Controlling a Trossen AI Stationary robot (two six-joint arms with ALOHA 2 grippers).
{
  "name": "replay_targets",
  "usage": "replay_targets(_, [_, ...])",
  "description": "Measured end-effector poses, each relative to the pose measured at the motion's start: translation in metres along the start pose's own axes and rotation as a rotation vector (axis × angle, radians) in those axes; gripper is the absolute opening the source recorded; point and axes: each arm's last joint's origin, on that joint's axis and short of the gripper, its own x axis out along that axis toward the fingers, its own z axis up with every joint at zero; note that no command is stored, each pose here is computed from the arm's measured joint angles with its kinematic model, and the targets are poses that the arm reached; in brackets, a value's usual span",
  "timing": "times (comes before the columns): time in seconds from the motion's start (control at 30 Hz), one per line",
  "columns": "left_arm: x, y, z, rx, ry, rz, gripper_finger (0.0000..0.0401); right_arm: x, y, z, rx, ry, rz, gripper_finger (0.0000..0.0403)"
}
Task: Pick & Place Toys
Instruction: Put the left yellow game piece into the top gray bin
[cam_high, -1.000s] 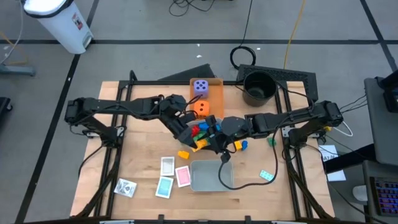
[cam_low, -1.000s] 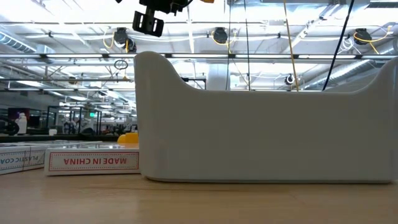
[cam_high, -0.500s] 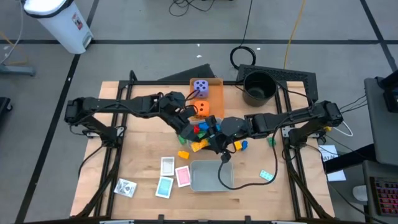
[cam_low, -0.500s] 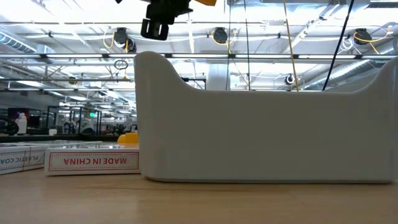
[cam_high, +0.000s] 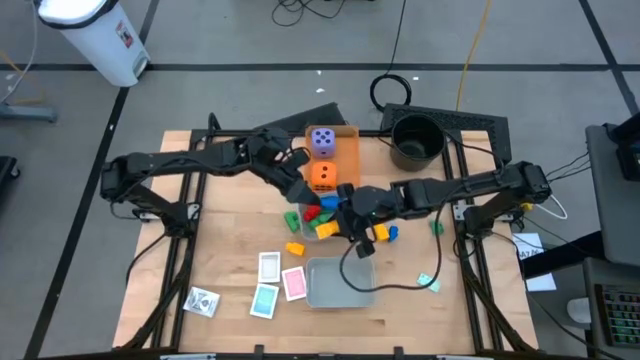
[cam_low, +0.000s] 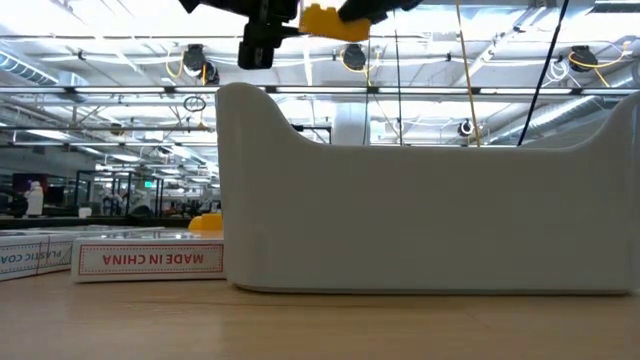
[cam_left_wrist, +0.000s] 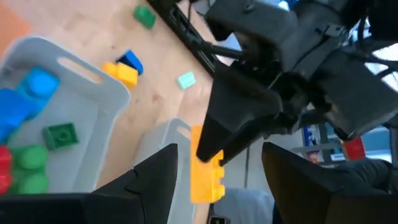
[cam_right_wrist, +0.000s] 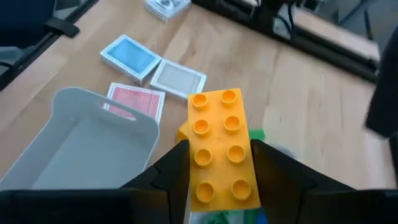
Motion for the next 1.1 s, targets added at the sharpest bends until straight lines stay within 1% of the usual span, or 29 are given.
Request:
replay_targets(0.17, [-0.011,-0.011,0.005,0.076,-0.104,-0.018,0.0225,0.001,-0.012,-0.008,0.058,0.04,-0.022,0.014])
replay_targets(0.23, [-0.011,-0.02,0.007,0.137,-0.169,-0.035,0.0222,0.003,-0.018,-0.014,0.08,0.048,-0.037,0.014])
replay_targets(0.3, [-0.015,-0.027,0.005,0.182,-0.212,-0.026,0.0219,0.008,-0.022,-0.024,0.122,0.066,-0.036,0.0142])
replay_targets(0.4, [-0.014,-0.042,0.001,0.259,-0.293,-0.024,0.0219,0.016,-0.024,-0.04,0.173,0.072,-0.02,0.0143])
replay_targets(0.57, [-0.007,-0.055,-0.013,0.293,-0.286,-0.024,0.0218,0.03,-0.023,-0.066,0.241,0.07,-0.035,0.0139])
replay_targets(0.7, [0.0,-0.063,-0.023,0.311,-0.257,-0.041,0.022,0.035,-0.025,-0.081,0.284,0.065,-0.052,0.0141])
replay_targets(0.8, [0.005,-0.067,-0.029,0.325,-0.26,-0.029,0.0218,0.037,-0.029,-0.091,0.32,0.084,-0.064,0.014])
replay_targets(0.9, [0.008,-0.071,-0.034,0.337,-0.272,-0.008,0.022,0.037,-0.034,-0.098,0.353,0.087,-0.039,0.0139])
replay_targets(0.97, [0.009,-0.072,-0.035,0.338,-0.292,0.009,0.022,0.036,-0.037,-0.1,0.382,0.091,-0.043,0.0139])
replay_targets(1.1, [0.009,-0.073,-0.036,0.337,-0.312,0.032,0.0219,0.041,-0.039,-0.102,0.394,0.103,-0.046,0.0139])
